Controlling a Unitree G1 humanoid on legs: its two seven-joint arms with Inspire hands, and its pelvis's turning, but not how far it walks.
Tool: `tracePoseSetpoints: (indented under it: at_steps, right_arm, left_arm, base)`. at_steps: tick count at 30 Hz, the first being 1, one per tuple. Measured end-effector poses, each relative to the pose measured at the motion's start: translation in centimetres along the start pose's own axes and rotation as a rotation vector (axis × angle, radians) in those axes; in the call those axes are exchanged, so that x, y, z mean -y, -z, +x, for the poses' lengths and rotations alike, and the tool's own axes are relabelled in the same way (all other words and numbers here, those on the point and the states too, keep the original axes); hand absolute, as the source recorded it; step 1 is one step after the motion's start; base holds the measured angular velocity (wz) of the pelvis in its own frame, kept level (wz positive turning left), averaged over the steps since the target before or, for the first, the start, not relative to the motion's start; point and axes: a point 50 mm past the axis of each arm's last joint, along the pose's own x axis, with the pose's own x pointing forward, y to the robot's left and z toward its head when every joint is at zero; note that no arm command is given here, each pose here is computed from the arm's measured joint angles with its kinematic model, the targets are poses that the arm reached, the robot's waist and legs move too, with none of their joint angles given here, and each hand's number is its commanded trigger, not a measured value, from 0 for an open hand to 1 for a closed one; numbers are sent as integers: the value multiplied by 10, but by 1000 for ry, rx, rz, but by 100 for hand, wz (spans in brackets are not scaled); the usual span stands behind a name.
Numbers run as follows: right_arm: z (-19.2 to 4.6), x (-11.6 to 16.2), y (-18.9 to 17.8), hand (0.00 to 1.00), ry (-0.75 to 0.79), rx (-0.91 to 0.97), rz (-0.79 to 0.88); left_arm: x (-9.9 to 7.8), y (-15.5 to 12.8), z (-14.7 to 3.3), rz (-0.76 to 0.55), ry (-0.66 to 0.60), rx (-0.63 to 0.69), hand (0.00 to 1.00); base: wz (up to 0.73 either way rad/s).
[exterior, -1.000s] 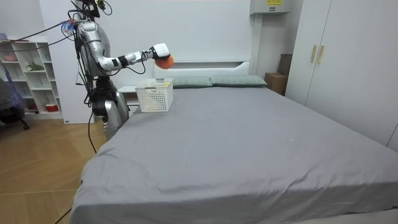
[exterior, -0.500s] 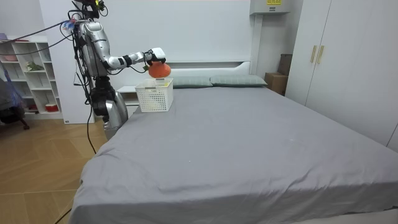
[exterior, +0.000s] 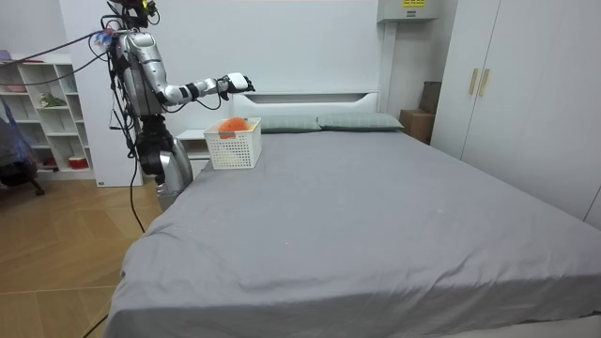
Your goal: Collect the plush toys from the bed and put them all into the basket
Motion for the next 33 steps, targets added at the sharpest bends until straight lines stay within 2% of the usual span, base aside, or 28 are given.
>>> tracePoseSetpoints:
  at_steps: [8,17,27,33]
  right_arm:
    - [-2,-2,4,0,-30,-15,-10]
    - [-15,6,20,0,10,-79,0]
    - [-38,45,42,0,223,-150,73]
    - [-69,58,65,0,358,-245,125]
  left_arm:
    - [-2,0,0,-6,-6,-1,0]
    - [0,-1,0,-11,-7,1,0]
    - [0,9,0,-4,1,-41,0]
    - [-1,12,0,-19,-3,-53,0]
  base:
    - [0]
    - [-19]
    - [-39]
    - [-20]
